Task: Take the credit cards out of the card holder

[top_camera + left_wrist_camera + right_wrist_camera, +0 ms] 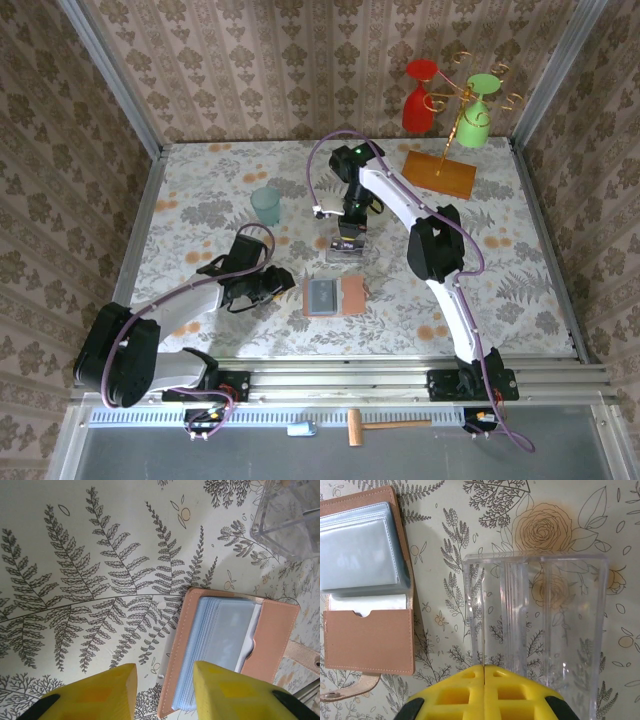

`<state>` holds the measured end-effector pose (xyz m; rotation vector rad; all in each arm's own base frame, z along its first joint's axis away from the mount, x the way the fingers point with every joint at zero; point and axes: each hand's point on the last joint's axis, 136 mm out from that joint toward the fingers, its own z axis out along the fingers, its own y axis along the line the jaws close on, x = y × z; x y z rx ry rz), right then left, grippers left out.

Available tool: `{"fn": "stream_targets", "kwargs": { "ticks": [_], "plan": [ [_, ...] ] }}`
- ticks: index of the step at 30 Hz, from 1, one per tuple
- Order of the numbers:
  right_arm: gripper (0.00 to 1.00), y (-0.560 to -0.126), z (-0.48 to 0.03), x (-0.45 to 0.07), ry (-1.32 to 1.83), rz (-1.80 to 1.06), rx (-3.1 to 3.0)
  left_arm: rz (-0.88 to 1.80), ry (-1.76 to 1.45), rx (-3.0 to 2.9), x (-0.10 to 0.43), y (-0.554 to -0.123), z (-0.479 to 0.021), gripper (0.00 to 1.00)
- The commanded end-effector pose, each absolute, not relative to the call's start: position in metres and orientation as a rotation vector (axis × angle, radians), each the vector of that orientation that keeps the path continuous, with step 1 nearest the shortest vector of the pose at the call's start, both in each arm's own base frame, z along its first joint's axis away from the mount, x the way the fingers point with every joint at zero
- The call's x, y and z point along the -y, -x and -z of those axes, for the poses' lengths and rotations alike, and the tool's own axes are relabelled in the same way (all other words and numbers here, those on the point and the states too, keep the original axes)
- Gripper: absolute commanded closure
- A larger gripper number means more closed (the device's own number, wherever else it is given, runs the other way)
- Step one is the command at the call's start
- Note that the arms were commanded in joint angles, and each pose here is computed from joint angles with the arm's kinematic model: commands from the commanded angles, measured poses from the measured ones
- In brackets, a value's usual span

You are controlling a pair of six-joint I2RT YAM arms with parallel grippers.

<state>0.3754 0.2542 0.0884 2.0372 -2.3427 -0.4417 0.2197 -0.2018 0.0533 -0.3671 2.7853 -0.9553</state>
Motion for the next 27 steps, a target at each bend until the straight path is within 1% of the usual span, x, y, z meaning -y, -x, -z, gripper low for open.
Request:
{"fn": "stream_targets", "kwargs": {
  "ticks": [1,15,17,19,20,22,24,27],
  "plan": [
    [1.00,-0.363,-0.081,-0.258,-2.025,0.496,2.269,0.921,0.395,-2.797,0.194,-0.215,-0.050,0.65],
    [1.00,-0.357,-0.058,-0.262,-1.991,0.510,2.217,0.910,0.410,-2.792,0.190,-0.214,-0.050,0.65],
    [0.97,-0.358,-0.059,-0.261,-1.989,0.505,2.223,0.909,0.410,-2.793,0.190,-0.214,-0.050,0.65],
    [0.92,-0.359,-0.063,-0.262,-1.993,0.503,2.233,0.910,0.410,-2.791,0.190,-0.215,-0.050,0.65],
    [0.89,-0.360,-0.066,-0.263,-1.997,0.505,2.240,0.912,0.409,-2.790,0.191,-0.215,-0.051,0.65],
    [0.80,-0.364,-0.074,-0.265,-2.009,0.502,2.265,0.913,0.406,-2.791,0.191,-0.215,-0.051,0.65],
    [0.75,-0.368,-0.084,-0.266,-2.021,0.490,2.291,0.918,0.401,-2.795,0.192,-0.216,-0.051,0.65],
    [0.70,-0.374,-0.101,-0.270,-2.043,0.483,2.336,0.925,0.386,-2.801,0.195,-0.217,-0.052,0.65]
  ]
}}
